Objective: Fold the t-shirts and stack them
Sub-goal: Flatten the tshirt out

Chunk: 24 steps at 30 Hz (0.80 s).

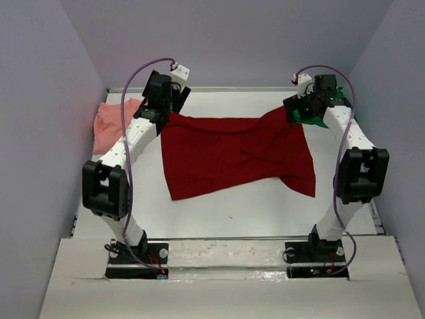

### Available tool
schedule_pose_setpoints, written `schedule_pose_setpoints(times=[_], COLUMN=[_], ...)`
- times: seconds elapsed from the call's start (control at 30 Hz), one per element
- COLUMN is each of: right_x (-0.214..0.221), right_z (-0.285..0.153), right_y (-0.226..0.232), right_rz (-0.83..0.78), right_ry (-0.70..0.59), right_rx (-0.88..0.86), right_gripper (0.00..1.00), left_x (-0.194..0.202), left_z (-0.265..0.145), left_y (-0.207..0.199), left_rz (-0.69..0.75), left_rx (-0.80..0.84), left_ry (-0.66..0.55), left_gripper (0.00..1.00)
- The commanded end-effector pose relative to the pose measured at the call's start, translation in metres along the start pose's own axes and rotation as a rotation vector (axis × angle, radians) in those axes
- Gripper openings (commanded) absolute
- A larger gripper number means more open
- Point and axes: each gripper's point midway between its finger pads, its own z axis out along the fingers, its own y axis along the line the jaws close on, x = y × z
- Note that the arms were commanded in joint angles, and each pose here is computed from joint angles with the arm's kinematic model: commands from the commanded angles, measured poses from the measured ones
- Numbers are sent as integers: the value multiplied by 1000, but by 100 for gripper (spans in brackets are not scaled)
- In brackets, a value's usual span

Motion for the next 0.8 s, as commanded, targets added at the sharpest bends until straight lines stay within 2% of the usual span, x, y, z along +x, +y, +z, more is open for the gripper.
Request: schedule_pose_setpoints(times=[0.0, 0.07, 0.1, 0.13, 0.2, 0.23, 0.27, 0.43, 0.77], right_x=[-2, 24, 29, 37, 63, 67, 81, 117, 140], right_z=[-44, -47, -54, -57, -58, -64, -63, -56, -42], right_y=[-4, 5, 9, 12, 22, 19, 23, 15, -6], right_rz=[-26, -9, -2, 9, 25, 35, 45, 113, 157], right_ry=[-40, 20, 31, 47, 98, 98, 127, 217, 291], right_rx=[79, 72, 71, 67, 56, 76, 73, 109, 181], right_gripper=[100, 93, 84, 79, 70, 59, 56, 55, 55], left_x=[25, 53, 61, 63, 89, 100, 103, 112, 123], left_z=[-36, -51, -56, -64, -77, -87, -91, -113, -131], left_y=[2, -19, -27, -36, -54, -62, -63, -69, -72], left_rz=[19, 16, -1, -10, -2, -10, -8, 4, 20], left_rx=[34, 134, 163, 222, 296, 336, 346, 399, 435], left_ry=[72, 136, 154, 144, 200, 216, 223, 226, 248], left_gripper=[99, 99, 99, 99, 99, 99, 99, 99, 99])
